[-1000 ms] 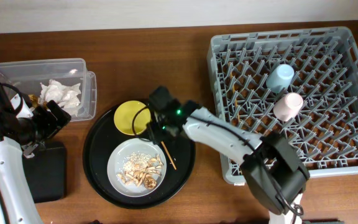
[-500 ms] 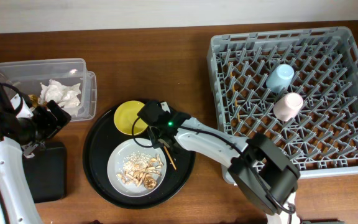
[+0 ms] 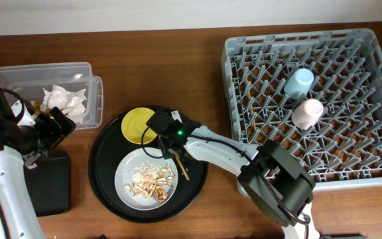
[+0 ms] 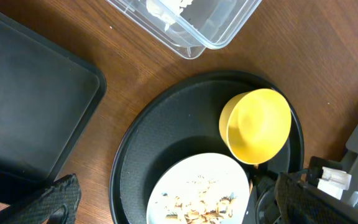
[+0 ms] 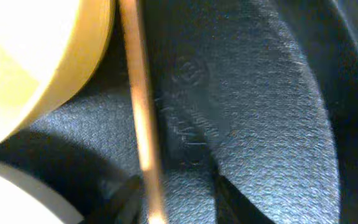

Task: Sort waste into correct bins and load items into the dishwasher rack
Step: 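Return the right gripper to the tray and grasp the remaining chopstick, then carry the chopstick with the right gripper and insert it into the rack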

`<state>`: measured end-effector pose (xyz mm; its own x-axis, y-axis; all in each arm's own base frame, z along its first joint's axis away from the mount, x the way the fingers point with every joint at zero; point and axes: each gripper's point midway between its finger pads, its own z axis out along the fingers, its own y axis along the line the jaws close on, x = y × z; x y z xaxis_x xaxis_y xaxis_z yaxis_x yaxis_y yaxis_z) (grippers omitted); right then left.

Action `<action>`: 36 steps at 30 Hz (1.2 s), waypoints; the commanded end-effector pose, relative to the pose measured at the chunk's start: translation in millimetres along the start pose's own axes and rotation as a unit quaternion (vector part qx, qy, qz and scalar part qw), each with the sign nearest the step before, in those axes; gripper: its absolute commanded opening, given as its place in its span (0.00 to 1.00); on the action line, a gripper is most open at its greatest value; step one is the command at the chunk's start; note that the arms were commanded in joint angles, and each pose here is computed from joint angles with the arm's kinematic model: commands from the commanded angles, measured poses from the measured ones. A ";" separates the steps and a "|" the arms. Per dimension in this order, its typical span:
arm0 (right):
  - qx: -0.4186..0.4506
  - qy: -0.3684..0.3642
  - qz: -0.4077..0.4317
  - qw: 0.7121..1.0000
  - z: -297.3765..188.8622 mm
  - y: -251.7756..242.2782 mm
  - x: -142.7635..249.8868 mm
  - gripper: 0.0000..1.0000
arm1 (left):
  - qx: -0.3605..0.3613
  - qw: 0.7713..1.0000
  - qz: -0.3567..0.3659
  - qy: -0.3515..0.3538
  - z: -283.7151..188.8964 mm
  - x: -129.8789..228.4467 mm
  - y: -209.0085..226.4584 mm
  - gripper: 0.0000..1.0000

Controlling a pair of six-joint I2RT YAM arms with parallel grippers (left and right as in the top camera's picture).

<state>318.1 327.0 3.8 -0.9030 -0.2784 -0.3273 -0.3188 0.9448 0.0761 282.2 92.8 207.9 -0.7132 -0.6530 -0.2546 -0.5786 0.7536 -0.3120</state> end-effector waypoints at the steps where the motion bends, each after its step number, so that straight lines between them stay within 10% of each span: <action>1: 0.010 0.026 -0.001 1.000 19.0 -1.7 16.2 0.22 | -0.002 1.000 -0.006 -0.007 -3.7 -1.2 1.6 0.99; 6: 0.002 0.009 0.005 1.000 4.8 -1.4 4.7 0.04 | -0.002 1.000 -0.006 -0.007 -3.7 -1.2 1.6 1.00; 20: 0.042 -0.102 0.120 0.987 -182.7 -166.6 -97.1 0.04 | -0.002 1.000 -0.006 -0.007 -3.7 -1.2 1.6 0.99; 36: 0.045 -0.045 0.099 0.993 -158.6 -283.5 -77.8 0.04 | -0.002 1.000 -0.006 -0.007 -3.7 -1.2 1.6 0.99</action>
<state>431.7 44.3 168.1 -0.9078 -0.0175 -0.4191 -0.0283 0.9994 0.0196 282.2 92.8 207.9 -0.7132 -0.6530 -0.2546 -0.5786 0.7536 -0.3120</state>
